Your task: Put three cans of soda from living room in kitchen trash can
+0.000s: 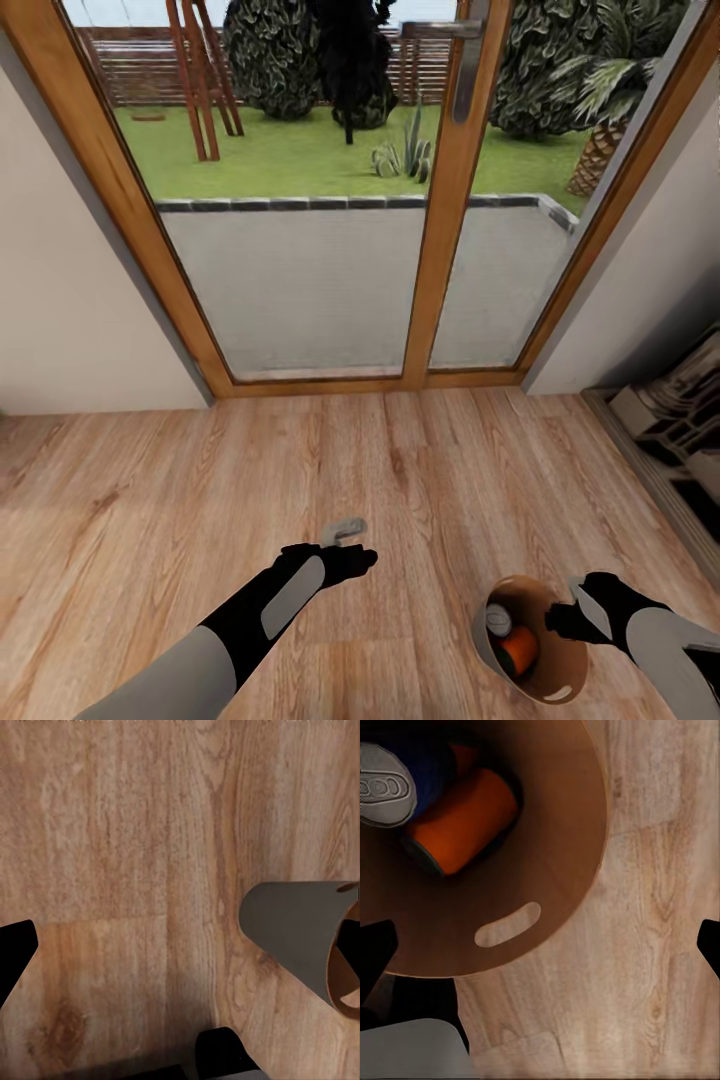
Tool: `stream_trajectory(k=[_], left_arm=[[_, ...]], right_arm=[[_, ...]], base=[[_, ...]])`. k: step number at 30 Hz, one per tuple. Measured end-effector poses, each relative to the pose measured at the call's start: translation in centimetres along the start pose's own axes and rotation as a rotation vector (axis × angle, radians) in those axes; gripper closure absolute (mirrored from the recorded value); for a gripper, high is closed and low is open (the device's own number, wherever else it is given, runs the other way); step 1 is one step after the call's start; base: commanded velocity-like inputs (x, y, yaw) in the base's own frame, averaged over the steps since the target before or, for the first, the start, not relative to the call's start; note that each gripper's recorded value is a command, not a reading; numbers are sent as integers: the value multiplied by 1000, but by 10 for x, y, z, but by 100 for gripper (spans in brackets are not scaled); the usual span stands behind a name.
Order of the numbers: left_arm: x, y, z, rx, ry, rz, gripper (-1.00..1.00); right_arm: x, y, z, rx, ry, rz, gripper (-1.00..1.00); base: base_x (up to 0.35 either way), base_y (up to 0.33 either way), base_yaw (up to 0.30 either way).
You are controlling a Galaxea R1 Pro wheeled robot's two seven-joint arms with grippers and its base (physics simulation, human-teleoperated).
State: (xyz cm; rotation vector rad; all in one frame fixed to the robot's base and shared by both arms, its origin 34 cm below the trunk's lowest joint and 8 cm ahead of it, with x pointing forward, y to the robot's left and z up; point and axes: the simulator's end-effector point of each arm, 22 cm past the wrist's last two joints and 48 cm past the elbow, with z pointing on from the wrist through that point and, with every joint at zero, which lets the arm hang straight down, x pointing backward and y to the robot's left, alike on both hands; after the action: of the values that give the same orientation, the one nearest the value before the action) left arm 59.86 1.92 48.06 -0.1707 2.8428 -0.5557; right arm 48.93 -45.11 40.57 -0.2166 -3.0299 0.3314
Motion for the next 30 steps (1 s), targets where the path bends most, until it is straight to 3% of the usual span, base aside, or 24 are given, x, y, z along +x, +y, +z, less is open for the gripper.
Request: stream_trajectory(k=[16,23,30], left_arm=[[-8,-13,-25,3,0,5,-100],[-9,-14,-35,-2,6,3,-100],[-9,-15,-44,-12,15,0,-100]], right_arm=[[38,-9,-16,6,50,-3,-100],[33,-14,-25,9,-5,-6,-100],[45,-18,-32,13,-2,-12,-100]], base=[[0,0,0],[0,0,0],[0,0,0]])
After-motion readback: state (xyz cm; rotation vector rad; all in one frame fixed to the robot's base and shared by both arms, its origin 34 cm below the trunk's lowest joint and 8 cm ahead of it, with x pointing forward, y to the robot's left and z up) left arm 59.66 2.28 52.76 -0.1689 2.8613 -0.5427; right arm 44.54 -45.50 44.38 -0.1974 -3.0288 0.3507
